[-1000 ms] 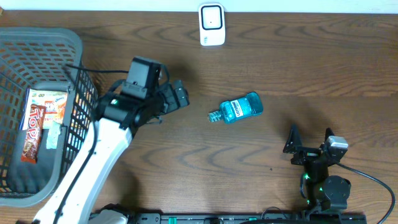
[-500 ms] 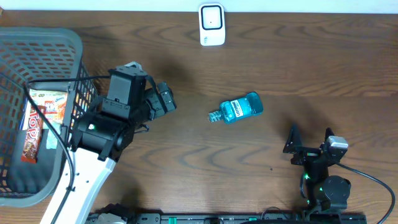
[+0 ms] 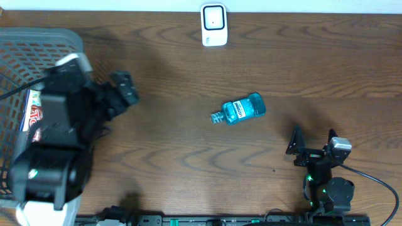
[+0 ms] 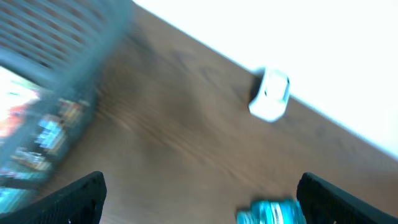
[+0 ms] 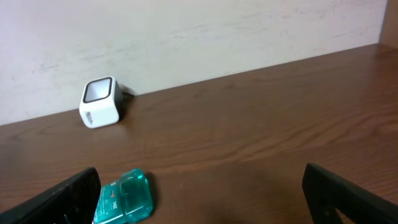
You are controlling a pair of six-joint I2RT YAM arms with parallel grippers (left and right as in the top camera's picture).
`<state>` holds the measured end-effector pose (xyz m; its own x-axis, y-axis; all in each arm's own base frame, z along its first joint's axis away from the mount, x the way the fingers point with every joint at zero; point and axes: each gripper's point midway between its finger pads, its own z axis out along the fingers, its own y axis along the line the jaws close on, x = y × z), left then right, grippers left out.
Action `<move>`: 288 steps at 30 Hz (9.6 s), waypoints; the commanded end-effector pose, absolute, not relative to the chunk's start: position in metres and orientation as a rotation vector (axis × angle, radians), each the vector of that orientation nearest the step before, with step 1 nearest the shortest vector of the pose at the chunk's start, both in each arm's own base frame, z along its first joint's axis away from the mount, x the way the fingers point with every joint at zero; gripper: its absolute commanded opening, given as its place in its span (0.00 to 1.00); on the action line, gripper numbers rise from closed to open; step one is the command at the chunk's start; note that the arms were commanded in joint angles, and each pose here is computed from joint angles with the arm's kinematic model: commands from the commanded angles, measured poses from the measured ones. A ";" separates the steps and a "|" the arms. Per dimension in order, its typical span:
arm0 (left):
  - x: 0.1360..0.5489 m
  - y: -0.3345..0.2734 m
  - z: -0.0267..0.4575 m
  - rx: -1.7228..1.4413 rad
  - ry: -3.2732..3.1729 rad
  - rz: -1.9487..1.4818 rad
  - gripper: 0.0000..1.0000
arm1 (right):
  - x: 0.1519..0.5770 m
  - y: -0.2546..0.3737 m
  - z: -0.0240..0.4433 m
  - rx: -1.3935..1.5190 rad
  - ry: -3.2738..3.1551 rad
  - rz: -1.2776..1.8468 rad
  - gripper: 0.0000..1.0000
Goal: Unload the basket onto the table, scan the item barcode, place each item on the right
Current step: 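Release the bottle on the table and withdraw the left gripper, then reach into the basket and grasp the mint-green wipes pack with left gripper, then carry the wipes pack to the scanner beside the bottle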
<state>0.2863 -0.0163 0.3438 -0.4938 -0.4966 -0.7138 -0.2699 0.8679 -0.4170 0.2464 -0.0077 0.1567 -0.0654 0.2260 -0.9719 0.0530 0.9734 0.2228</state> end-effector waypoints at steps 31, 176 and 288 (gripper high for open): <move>0.220 0.159 0.208 -1.692 2.185 0.081 0.98 | 0.246 -0.009 0.157 0.221 1.631 0.140 0.99; 0.190 0.206 0.217 -1.690 1.788 0.022 0.43 | 0.246 -0.009 0.157 0.220 1.631 0.140 0.99; 0.270 -0.062 0.326 -0.496 2.061 -0.813 0.37 | 0.246 -0.009 0.157 0.220 1.631 0.140 0.99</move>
<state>0.2654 -0.0450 0.3396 -0.5137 -0.7017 -0.4937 -0.0866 0.6149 -0.7838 0.2464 -0.0077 0.1568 -0.0650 0.2260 -0.9720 0.0529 0.9734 0.2228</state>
